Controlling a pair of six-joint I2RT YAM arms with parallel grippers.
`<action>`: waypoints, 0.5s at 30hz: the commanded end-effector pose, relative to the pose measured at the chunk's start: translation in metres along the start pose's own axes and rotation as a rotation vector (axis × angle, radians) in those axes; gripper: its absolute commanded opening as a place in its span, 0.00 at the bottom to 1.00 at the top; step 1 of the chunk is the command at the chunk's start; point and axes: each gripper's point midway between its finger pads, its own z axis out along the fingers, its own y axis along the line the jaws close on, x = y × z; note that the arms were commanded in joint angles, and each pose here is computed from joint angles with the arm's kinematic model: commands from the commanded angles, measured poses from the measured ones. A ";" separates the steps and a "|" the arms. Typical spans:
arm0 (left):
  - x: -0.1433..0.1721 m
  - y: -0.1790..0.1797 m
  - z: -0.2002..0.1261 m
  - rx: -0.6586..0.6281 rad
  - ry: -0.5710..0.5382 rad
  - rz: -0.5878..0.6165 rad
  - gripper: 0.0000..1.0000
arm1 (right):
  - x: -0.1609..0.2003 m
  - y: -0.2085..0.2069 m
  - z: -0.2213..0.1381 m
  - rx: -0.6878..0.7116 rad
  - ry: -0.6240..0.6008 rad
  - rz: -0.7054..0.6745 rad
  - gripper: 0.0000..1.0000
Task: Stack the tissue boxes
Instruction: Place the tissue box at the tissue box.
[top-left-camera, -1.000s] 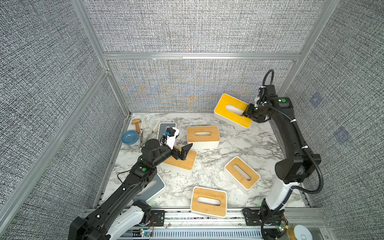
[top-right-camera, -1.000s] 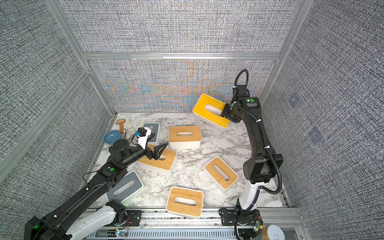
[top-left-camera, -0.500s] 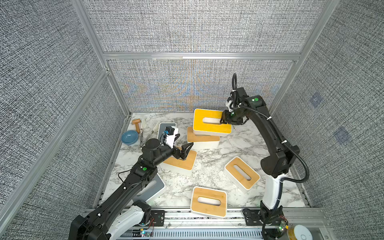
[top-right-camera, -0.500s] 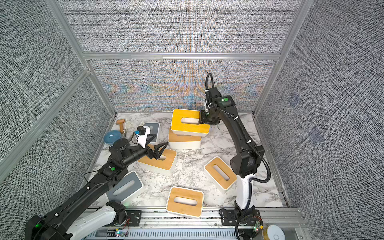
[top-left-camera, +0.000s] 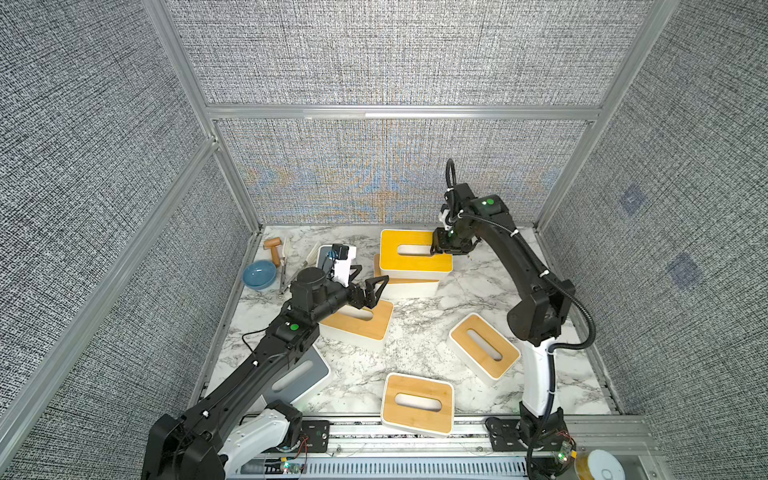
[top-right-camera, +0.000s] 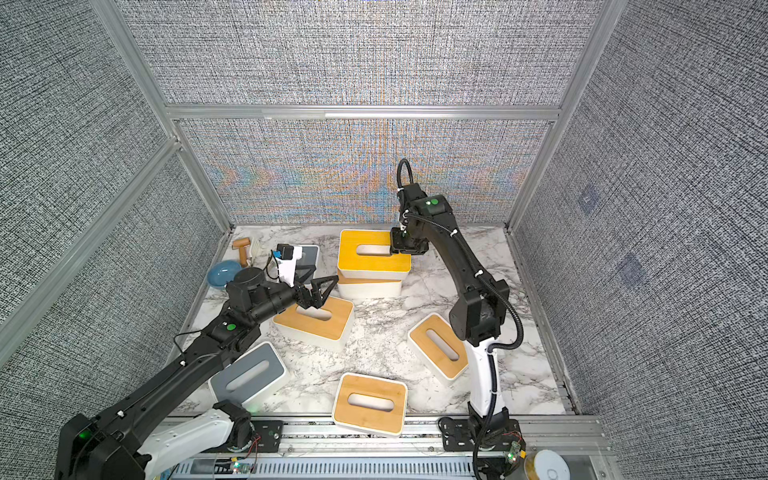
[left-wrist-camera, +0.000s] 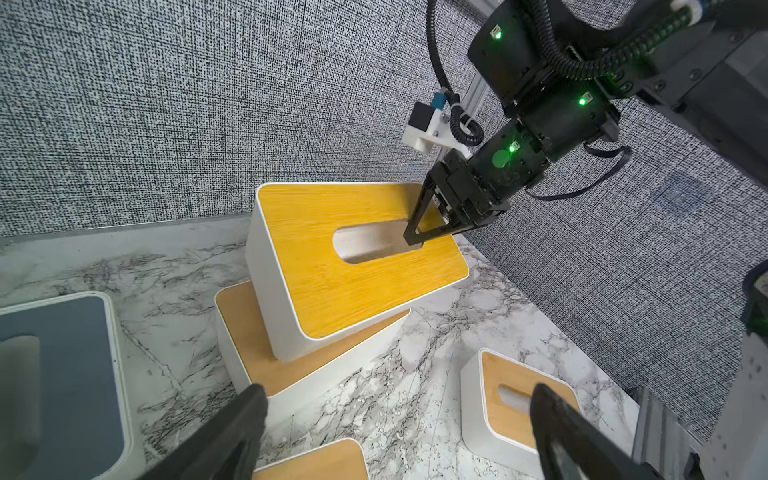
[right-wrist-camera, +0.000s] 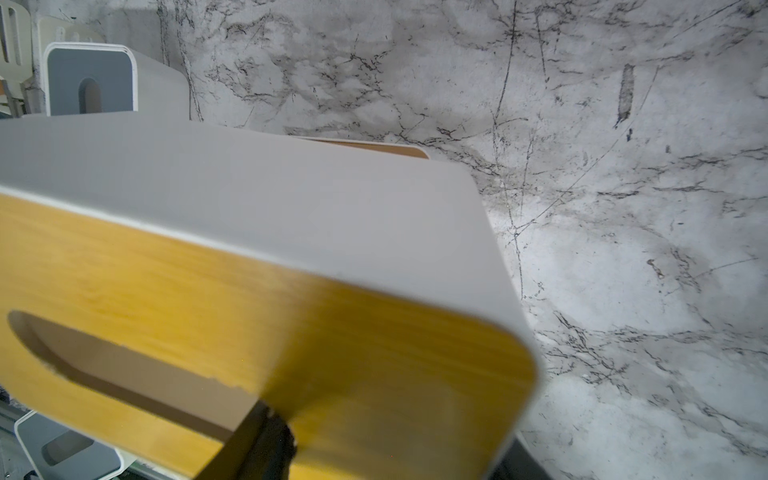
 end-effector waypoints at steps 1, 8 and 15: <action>0.004 0.005 0.003 -0.015 0.017 -0.023 1.00 | -0.002 0.008 0.000 -0.024 -0.002 -0.012 0.36; 0.008 0.013 0.010 -0.047 0.028 -0.043 0.99 | 0.000 0.012 0.008 -0.032 0.011 -0.025 0.46; 0.002 0.021 0.018 -0.087 0.034 -0.050 0.99 | -0.005 0.015 0.006 -0.042 -0.008 -0.026 0.59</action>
